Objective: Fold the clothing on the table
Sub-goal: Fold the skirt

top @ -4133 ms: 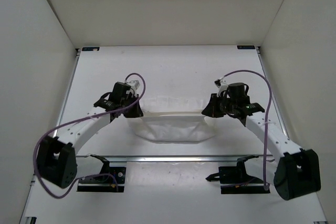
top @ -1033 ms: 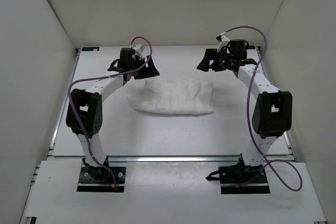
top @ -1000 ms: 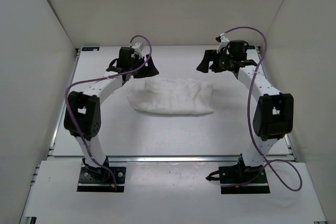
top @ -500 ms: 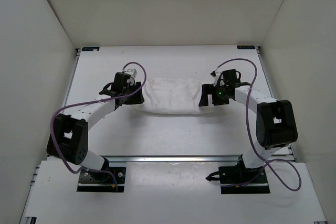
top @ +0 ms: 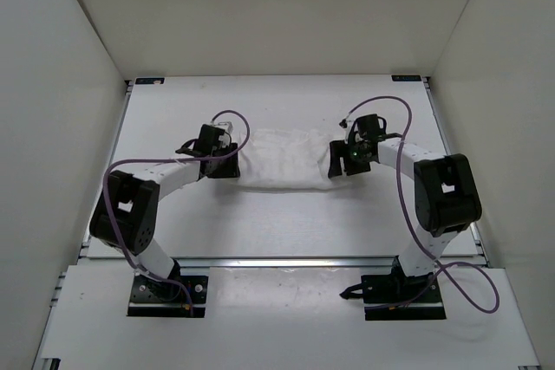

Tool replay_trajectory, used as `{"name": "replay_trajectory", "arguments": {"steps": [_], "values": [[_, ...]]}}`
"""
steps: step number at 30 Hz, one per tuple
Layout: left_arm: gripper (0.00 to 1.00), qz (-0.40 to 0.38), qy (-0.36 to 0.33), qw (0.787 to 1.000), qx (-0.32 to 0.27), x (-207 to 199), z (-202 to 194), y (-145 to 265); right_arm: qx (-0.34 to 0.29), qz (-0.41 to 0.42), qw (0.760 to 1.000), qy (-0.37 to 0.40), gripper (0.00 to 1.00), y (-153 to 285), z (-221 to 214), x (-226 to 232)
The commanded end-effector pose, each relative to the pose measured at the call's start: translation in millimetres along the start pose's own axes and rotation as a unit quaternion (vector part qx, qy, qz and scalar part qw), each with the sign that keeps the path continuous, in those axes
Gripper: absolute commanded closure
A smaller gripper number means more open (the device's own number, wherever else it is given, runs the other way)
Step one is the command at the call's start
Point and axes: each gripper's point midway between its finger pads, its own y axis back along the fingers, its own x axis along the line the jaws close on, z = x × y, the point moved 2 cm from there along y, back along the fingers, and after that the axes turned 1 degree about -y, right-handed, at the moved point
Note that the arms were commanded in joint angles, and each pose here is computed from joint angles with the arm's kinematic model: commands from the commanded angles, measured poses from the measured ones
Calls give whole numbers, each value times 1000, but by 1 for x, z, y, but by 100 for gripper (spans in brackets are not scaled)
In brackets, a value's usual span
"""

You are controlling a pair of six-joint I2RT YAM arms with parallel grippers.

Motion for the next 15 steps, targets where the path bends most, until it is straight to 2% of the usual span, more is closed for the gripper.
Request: {"name": "replay_trajectory", "arguments": {"steps": [1,4,5,7,8,9,10,12,15], "values": [[43,12,-14,1000,-8,-4,10,-4,-7,-16,1000,10,37,-4,11,-5],[52,27,-23,999,6,-4,7,-13,-4,-20,1000,8,49,-6,13,-7],[58,30,-24,999,12,-4,5,-16,-3,-20,1000,8,53,-7,13,-8],[65,33,-27,999,20,-4,6,-21,1,-17,1000,7,72,-9,13,-10],[67,34,-30,999,22,-6,7,-24,3,-15,1000,6,78,-10,13,-10],[69,38,-34,998,31,-4,4,-27,3,-17,1000,3,90,-9,14,-12],[70,38,-30,998,34,-5,5,-28,6,-20,1000,1,96,-10,13,-14],[74,37,-34,998,45,-9,1,-35,1,-19,1000,3,100,-7,17,-12],[77,29,-40,997,66,-17,-6,-42,-20,-26,999,7,100,3,32,-16]]}}
